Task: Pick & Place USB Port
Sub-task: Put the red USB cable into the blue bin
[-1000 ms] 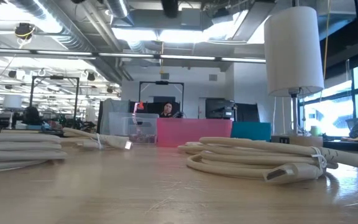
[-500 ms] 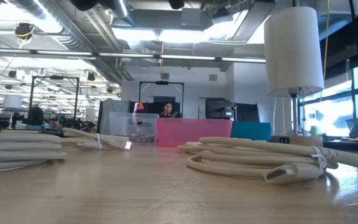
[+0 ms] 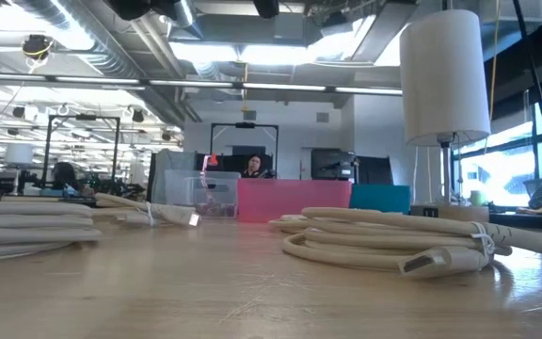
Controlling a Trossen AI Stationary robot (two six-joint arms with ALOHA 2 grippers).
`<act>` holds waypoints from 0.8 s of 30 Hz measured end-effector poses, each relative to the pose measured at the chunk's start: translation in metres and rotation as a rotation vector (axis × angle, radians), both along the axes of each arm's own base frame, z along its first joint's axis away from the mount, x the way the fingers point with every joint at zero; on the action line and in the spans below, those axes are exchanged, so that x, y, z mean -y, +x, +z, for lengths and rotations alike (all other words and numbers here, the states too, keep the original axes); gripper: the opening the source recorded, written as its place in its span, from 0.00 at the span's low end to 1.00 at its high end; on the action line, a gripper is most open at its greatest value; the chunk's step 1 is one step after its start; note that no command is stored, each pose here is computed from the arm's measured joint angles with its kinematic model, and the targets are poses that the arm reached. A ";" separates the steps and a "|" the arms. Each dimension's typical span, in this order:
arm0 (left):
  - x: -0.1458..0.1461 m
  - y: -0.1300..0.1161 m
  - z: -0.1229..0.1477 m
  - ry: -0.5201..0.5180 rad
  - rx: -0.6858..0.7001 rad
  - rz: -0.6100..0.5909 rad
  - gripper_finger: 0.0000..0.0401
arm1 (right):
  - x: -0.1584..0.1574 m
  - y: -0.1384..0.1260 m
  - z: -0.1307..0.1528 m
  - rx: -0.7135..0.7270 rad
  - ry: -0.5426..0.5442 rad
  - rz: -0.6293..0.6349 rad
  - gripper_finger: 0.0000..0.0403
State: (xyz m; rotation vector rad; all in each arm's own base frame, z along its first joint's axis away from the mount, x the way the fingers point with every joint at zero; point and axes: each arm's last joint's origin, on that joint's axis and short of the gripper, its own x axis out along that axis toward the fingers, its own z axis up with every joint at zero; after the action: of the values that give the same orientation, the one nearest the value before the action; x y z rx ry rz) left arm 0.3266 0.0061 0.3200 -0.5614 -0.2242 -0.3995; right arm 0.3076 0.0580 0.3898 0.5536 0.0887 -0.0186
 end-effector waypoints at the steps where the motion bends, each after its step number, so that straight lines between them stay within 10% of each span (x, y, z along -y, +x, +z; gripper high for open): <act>1: 0.000 0.000 0.000 0.000 0.000 -0.002 0.04 | 0.000 0.000 0.000 0.002 0.001 0.000 0.40; 9: 0.001 0.000 0.000 0.006 -0.001 -0.025 0.04 | 0.000 0.001 -0.001 0.000 -0.008 -0.001 0.09; 17: 0.002 0.000 -0.001 0.008 -0.032 -0.058 0.07 | 0.001 0.001 -0.001 -0.001 -0.055 -0.006 0.08; 24: 0.003 0.001 -0.005 -0.017 -0.069 -0.094 0.34 | 0.006 -0.012 0.028 -0.063 -0.146 -0.098 0.08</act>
State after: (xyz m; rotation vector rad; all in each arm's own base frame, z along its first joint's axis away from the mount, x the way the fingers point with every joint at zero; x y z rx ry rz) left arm 0.3275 0.0033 0.3153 -0.6026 -0.1350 -0.4691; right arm 0.2956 0.0516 0.4183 0.4106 0.1203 -0.1365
